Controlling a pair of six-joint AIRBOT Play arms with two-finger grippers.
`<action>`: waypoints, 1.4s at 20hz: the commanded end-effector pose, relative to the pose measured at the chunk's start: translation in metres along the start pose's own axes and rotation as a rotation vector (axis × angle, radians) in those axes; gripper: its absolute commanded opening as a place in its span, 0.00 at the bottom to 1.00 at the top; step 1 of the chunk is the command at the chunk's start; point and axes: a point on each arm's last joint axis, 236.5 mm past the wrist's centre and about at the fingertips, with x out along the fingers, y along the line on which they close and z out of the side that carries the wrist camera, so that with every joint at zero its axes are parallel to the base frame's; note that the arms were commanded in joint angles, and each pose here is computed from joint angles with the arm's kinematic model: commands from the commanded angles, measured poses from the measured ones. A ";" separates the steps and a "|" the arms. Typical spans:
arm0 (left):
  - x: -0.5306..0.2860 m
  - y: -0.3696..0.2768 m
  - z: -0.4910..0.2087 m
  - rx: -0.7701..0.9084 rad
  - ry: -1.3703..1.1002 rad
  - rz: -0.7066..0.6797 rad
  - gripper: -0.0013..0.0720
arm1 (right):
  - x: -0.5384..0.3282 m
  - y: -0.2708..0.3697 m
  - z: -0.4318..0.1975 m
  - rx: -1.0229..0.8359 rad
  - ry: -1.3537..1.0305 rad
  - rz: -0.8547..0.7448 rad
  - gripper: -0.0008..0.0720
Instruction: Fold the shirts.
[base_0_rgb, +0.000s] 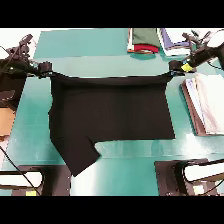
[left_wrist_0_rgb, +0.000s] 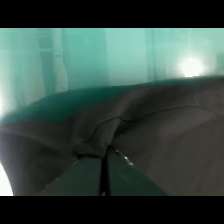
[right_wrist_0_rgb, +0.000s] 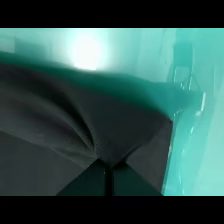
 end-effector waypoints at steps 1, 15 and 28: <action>0.011 0.005 -0.003 0.008 0.023 -0.003 0.04 | 0.008 -0.001 0.024 -0.007 -0.021 0.006 0.03; 0.053 0.025 -0.156 -0.080 0.453 0.051 0.54 | 0.062 -0.031 -0.087 0.056 0.196 -0.066 0.50; -0.073 0.024 -0.314 -0.151 0.495 0.257 0.94 | -0.044 0.007 -0.100 -0.033 -0.011 -0.064 0.59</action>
